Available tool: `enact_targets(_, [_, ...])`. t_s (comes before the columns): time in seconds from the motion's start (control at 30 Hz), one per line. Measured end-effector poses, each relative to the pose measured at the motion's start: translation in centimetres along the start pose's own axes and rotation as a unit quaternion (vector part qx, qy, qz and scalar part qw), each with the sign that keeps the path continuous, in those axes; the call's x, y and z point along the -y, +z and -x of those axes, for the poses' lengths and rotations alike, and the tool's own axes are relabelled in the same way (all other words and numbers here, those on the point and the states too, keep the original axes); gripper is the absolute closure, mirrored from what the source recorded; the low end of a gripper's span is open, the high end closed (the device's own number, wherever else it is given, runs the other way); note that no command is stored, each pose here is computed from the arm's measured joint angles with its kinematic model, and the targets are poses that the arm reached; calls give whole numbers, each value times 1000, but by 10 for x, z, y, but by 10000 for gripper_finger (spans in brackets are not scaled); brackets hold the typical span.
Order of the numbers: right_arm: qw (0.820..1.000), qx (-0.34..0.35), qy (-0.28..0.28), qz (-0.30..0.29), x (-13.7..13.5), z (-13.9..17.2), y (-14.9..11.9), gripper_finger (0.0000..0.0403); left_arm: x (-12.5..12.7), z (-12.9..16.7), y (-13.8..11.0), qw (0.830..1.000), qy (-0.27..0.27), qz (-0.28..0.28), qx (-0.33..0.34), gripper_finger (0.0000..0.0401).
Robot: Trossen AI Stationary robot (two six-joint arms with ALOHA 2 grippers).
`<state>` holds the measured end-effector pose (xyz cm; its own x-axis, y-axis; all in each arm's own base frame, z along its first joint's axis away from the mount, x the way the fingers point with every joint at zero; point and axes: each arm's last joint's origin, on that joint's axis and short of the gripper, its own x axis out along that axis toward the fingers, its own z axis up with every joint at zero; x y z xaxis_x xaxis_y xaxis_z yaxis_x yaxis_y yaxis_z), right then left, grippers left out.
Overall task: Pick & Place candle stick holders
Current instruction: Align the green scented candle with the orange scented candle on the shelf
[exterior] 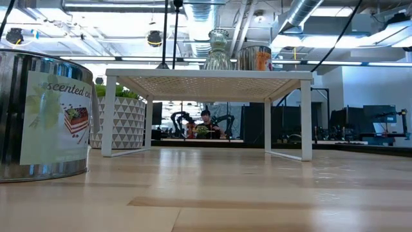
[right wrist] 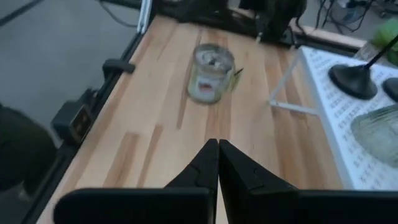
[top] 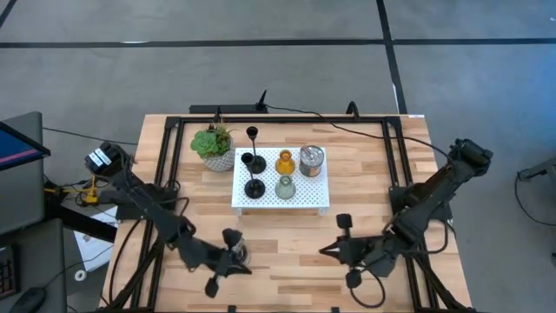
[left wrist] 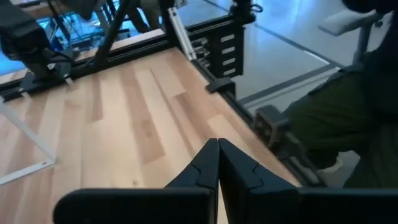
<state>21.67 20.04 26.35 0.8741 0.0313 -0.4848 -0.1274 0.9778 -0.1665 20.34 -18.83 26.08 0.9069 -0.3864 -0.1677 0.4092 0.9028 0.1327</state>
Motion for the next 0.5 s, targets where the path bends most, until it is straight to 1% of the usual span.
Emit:
enact_targets(0.1, [1000,18,-8,-14,4,-10,4,400,13,6,1,1000,4,20,4,397])
enact_targets(0.2, [1000,8,-11,-13,5,-18,0,400,25,13,-4,999,21,32,-1,397])
enact_targets(0.27, [999,18,2,-29,6,-27,4,400,33,18,-10,998,34,48,-6,397])
enact_targets(0.37, [999,-2,23,-23,3,-39,-4,400,42,26,-18,995,53,81,-10,397])
enact_targets(0.43, [999,2,41,-33,2,-48,-3,400,47,30,-24,993,66,101,-12,397])
enact_targets(0.5, [998,-9,46,-30,0,-57,-8,400,50,35,-30,989,81,123,-14,397])
